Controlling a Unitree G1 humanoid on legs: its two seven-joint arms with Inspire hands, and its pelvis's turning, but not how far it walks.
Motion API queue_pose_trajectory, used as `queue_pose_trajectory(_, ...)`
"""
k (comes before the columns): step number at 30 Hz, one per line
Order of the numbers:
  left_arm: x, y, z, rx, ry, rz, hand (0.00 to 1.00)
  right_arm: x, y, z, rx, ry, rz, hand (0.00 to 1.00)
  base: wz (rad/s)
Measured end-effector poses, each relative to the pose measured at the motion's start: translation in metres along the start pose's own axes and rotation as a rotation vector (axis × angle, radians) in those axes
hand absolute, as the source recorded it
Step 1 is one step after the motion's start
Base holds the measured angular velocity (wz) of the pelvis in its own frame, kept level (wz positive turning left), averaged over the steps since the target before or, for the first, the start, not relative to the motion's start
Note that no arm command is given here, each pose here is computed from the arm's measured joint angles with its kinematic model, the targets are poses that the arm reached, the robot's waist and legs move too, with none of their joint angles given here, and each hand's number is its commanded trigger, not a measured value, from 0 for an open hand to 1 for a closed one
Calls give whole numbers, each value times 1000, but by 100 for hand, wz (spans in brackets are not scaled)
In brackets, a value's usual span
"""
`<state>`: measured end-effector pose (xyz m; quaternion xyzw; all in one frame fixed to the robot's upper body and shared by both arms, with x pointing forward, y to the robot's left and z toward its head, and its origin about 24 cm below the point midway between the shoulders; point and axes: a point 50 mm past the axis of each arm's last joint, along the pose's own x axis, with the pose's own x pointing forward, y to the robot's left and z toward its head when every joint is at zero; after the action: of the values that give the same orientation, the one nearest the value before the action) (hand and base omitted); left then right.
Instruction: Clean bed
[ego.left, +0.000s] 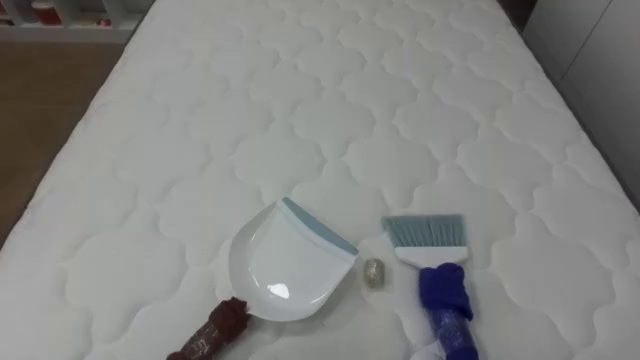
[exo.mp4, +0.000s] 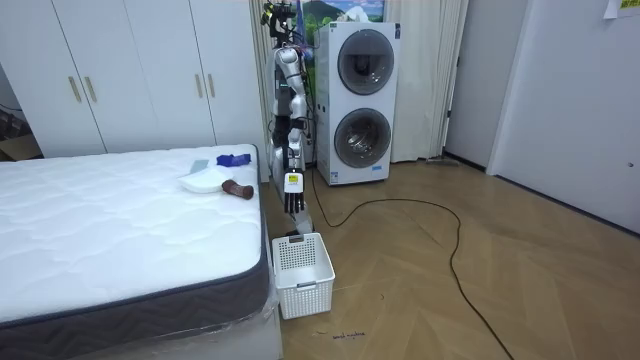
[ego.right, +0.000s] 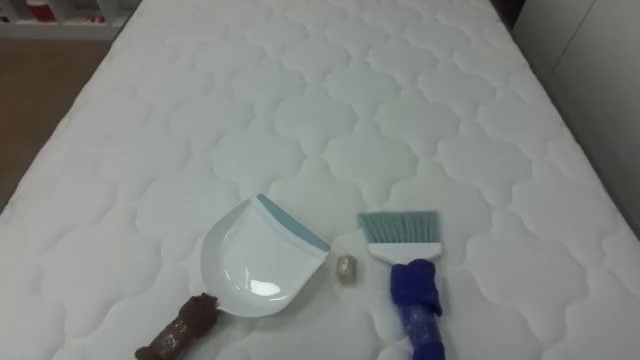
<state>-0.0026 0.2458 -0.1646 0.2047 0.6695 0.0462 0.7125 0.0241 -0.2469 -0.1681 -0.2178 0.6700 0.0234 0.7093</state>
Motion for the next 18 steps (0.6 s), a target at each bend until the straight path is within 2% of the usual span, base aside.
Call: queue_pose_trajectory(18,0,1,1,-7,-3,23,0,0,0,1,3,-3,-5,0,0)
